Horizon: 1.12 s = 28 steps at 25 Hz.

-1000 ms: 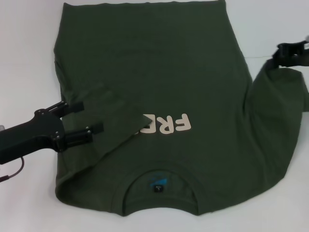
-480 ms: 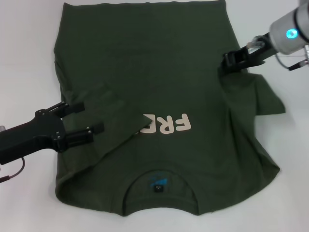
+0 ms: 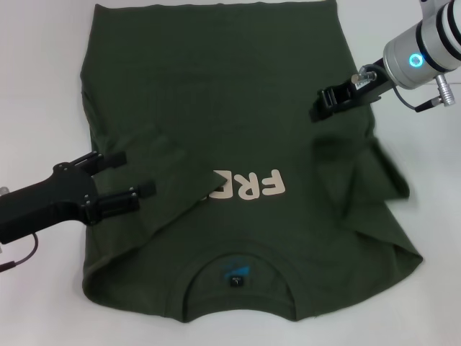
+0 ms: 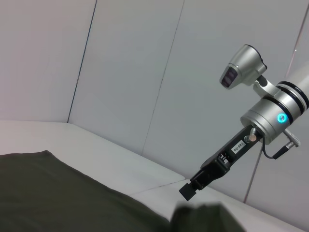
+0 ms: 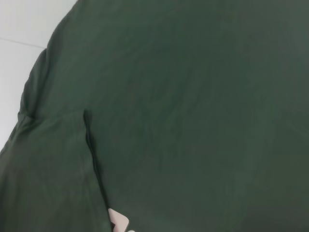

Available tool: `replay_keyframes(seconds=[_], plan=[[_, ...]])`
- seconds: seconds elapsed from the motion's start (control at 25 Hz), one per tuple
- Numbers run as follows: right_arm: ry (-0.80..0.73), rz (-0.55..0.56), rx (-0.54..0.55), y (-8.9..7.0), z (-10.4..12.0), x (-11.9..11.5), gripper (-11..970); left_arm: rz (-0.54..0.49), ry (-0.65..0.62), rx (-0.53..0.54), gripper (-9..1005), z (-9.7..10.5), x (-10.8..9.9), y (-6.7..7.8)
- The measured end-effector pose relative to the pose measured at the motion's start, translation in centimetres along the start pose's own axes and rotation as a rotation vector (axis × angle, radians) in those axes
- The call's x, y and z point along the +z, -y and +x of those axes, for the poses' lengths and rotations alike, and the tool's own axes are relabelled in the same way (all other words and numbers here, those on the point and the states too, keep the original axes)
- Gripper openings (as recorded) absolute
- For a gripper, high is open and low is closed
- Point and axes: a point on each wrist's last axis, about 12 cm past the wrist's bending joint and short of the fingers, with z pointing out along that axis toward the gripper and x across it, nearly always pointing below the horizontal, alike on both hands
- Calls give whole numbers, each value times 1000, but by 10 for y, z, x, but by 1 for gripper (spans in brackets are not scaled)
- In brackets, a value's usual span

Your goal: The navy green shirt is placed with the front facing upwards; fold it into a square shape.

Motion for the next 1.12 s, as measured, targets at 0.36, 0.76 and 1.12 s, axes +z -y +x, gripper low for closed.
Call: replay_keyframes(seconds=[0.36,0.76,1.12], plan=[[74,-83,19,7,2,-5,275,1,0,-9,937,-1,1,0],[-77,74,138,46,19,-29,673,14,0,-28,937,-2,2,1],[-161,153,181,51,34,-21,853,22,-6,-30,936,0,4,2]])
